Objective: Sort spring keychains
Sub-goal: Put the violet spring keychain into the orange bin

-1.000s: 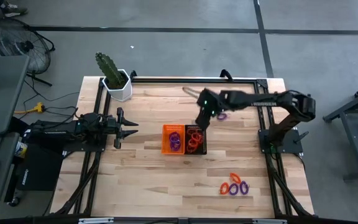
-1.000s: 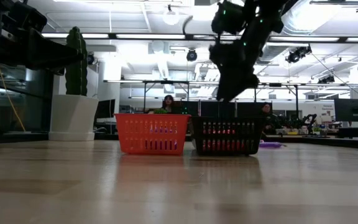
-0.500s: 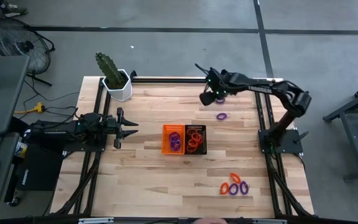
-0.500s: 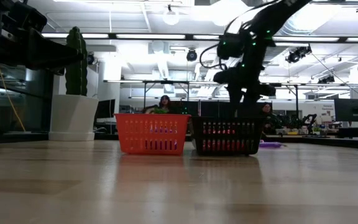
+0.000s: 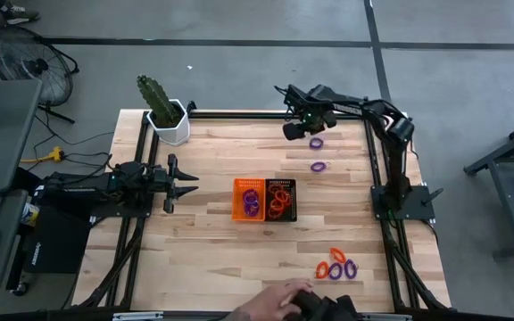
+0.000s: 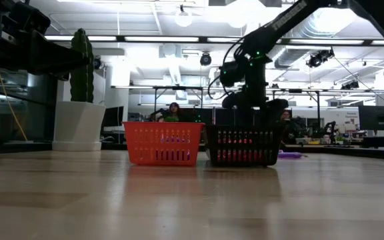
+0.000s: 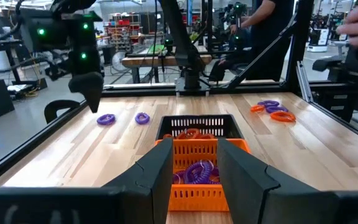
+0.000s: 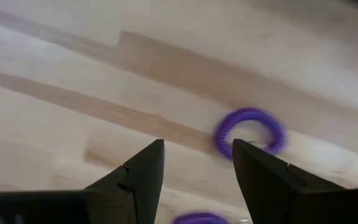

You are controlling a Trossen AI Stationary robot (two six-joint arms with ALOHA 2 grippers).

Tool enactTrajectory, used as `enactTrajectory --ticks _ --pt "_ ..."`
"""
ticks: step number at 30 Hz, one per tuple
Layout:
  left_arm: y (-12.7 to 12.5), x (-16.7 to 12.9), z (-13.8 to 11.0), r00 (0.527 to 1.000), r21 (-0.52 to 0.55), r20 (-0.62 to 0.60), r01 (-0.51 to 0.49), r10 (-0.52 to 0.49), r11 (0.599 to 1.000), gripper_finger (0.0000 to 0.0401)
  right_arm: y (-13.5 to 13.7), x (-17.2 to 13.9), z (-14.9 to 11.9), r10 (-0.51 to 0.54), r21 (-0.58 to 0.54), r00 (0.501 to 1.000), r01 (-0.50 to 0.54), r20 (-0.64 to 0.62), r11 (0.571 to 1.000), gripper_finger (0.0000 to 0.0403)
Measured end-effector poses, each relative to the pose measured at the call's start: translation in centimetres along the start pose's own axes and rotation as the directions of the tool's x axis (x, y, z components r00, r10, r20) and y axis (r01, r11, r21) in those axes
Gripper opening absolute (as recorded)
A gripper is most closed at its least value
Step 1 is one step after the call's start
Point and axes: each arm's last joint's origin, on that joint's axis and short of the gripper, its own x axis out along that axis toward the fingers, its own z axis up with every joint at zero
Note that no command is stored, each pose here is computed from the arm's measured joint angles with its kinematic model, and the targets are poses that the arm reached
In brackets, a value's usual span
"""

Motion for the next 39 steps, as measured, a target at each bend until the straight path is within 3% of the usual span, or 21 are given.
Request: enactTrajectory --ticks 9,23,29,39 --pt "0.0 0.0 0.0 1.000 0.000 0.000 0.000 0.000 1.000 0.0122 -1.0 2.1 0.5 0.003 0.031 0.996 0.000 -0.093 1.000 0.0189" --pt "0.0 0.0 0.0 1.000 0.000 0.000 0.000 0.000 1.000 0.0122 -2.5 2.3 1.4 -0.019 0.068 0.996 0.025 -0.087 0.997 0.0189" --pt "0.0 0.0 0.0 1.000 0.000 0.000 0.000 0.000 1.000 0.0122 -2.4 3.9 1.5 0.033 0.067 0.987 -0.023 -0.156 0.997 0.0188" --pt "0.0 0.0 0.0 1.000 0.000 0.000 0.000 0.000 1.000 0.0122 -3.2 4.4 1.8 0.036 0.085 0.988 -0.024 -0.151 0.996 0.0188"
